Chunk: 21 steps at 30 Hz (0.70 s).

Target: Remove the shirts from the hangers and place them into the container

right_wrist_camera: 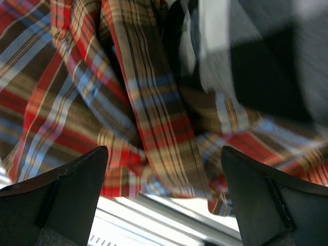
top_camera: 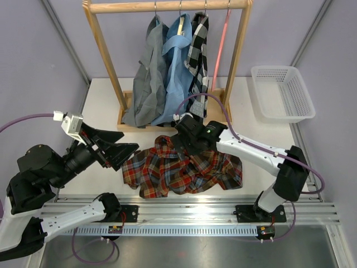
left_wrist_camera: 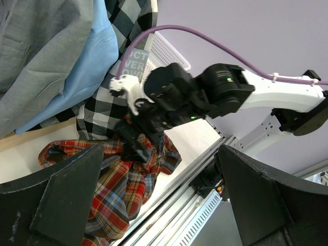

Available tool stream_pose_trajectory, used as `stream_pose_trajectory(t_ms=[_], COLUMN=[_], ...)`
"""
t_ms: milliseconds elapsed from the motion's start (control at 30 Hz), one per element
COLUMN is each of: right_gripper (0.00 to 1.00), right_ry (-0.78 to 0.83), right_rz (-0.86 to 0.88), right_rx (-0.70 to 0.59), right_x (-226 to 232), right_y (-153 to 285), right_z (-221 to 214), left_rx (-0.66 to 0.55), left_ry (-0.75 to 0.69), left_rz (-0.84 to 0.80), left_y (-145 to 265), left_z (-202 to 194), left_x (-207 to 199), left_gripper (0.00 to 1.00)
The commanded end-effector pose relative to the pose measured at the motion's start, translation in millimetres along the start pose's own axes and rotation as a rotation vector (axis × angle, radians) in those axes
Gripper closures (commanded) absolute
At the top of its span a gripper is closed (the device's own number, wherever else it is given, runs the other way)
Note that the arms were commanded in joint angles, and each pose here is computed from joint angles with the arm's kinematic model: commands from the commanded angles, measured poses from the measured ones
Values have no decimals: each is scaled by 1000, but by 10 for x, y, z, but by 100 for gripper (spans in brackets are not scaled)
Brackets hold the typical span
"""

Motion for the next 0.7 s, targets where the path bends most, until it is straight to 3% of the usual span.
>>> stream_pose_trajectory(t_ms=[0, 333, 667], right_gripper=[1, 1, 1], right_ry=[27, 0, -108], right_rz=[2, 72, -4], right_rx=[-69, 24, 121], right_x=[147, 268, 143], right_y=[-152, -863, -1442], right_z=[207, 115, -350], left_rx=[-47, -61, -65], left_ry=[16, 26, 25], left_rz=[-1, 0, 11], left_y=[6, 97, 170], left_z=[62, 38, 29], left_x=[-9, 17, 44], left_gripper=[1, 1, 1])
Point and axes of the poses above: each gripper's point midway between its finger pads, its own y axis back along the fingers, its own x axis along the line the jaws close on, z = x × y, the point moved 9 cm from there along y, back along the fingers, and after that the axes turned 11 degrees about -y, right-handed, at the moved point
